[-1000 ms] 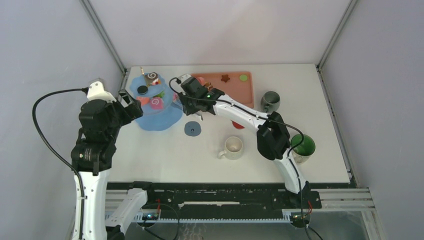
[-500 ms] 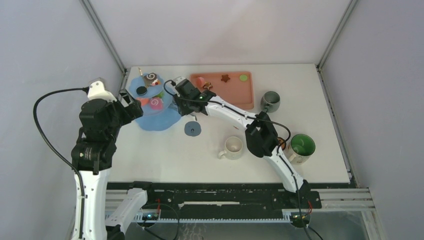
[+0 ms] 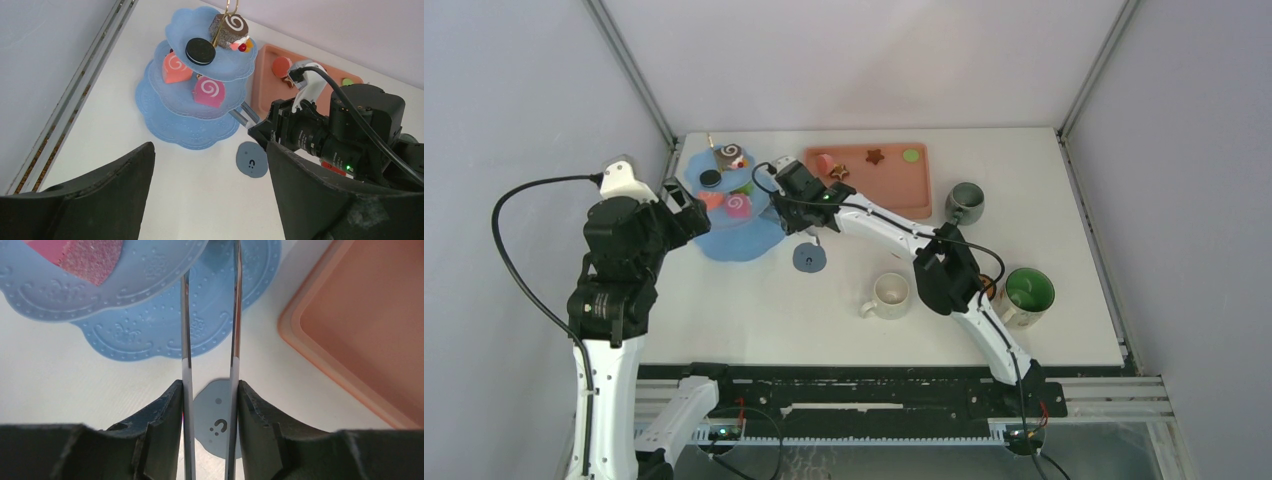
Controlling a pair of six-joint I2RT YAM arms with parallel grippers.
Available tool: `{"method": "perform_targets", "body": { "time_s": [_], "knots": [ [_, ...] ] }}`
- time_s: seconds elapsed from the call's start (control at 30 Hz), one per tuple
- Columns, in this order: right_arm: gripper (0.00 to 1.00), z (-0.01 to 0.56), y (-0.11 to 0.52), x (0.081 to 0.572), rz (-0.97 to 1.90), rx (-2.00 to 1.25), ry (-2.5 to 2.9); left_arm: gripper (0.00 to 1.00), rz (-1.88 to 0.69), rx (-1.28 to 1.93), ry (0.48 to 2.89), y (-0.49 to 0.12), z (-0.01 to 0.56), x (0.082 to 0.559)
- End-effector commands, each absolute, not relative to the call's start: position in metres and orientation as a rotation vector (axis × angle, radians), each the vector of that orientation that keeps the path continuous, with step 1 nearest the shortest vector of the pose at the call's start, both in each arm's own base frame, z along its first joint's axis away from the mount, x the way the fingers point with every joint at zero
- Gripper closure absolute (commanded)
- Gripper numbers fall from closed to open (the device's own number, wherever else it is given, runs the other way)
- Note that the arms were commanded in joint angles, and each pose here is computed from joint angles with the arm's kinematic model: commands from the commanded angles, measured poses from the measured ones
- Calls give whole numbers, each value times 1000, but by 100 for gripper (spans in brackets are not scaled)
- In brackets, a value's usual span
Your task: Serve the afternoon tea
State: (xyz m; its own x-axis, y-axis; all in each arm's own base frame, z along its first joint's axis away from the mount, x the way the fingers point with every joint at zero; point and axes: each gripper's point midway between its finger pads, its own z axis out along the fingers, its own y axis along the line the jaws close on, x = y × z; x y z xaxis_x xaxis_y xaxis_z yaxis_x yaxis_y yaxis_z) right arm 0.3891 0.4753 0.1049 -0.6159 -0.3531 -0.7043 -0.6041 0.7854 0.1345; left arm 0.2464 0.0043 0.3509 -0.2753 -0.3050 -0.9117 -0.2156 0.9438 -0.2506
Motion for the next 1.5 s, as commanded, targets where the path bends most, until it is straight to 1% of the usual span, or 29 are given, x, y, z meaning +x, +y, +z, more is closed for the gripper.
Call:
{"method": "perform_targets", "body": {
  "time_s": [0.0, 0.43, 0.63, 0.77, 0.97, 1.17, 1.27, 1.33, 1.47],
  "knots": [
    [52, 167, 485, 389, 566, -664, 2160, 13, -81, -375, 1798, 8, 374, 246],
    [50, 177, 485, 378, 593, -692, 2152, 13, -90, -377, 1795, 7, 375, 246],
    [47, 180, 486, 375, 593, -703, 2148, 13, -90, -378, 1793, 8, 375, 245],
    [46, 180, 485, 374, 588, -705, 2151, 14, -90, -378, 1794, 8, 374, 244],
    [46, 190, 474, 368, 576, -697, 2140, 13, -91, -378, 1792, 8, 375, 244],
    [48, 207, 449, 348, 582, -691, 2118, 13, -94, -377, 1791, 7, 375, 243],
    [54, 212, 435, 338, 580, -685, 2109, 13, -101, -377, 1788, 6, 376, 243],
    [62, 212, 421, 332, 556, -677, 2114, 13, -107, -376, 1788, 5, 376, 243],
    [81, 218, 391, 332, 536, -617, 2113, 14, -117, -376, 1785, 4, 377, 243]
  ]
}}
